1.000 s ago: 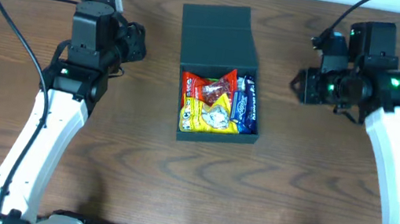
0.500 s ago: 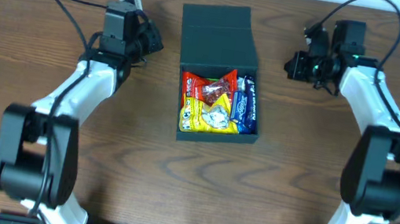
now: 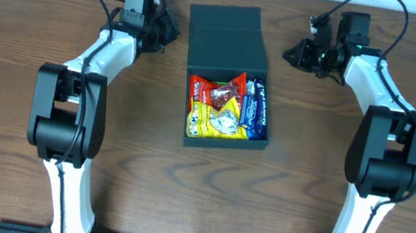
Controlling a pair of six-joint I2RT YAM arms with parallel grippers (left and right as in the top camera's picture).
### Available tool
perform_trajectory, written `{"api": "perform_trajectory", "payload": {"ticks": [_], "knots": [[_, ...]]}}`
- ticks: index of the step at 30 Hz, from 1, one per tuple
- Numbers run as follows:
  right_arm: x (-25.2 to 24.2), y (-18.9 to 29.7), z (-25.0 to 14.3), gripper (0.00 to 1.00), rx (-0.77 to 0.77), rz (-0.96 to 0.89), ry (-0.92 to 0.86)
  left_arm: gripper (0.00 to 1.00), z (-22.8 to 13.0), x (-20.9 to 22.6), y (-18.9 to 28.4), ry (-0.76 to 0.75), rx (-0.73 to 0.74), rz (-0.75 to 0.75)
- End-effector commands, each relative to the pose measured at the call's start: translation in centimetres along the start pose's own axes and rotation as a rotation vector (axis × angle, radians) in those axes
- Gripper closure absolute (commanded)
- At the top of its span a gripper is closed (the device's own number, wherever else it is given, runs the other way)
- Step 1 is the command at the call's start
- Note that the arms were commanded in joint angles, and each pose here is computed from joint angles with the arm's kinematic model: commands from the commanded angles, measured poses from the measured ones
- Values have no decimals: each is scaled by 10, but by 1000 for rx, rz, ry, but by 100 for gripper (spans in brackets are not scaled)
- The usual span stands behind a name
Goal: Pack container
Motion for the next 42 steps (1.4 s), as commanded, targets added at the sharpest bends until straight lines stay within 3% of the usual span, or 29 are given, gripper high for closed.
{"api": "perform_trajectory", "payload": {"ticks": [1,13,26,37,42], "knots": [[5,-20,-10,99,50,61,-53,94,2,14,-3,58,28,33],[13,-59,-26,98,102,209,-117,94,-21,17,-13,99,130,41],[19,-61,-21,99,80,228,-96,94,-37,27,-39,189,219,-12],[42,-52,-10,99,60,386,43,94,-27,-14,-35,52,233,-247],[49,-38,7,99,48,370,111,94,-19,-30,-28,1,229,-300]]}}
Point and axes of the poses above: each gripper's point midway between its finger pads, its own y axis back along the fingers, its own x axis along the line the jaws close on, z = x × y, the point moved 5 cm from there along y, back along the fingers, and after that the axes turned 3 degrees about y, right-handed, at the moved point
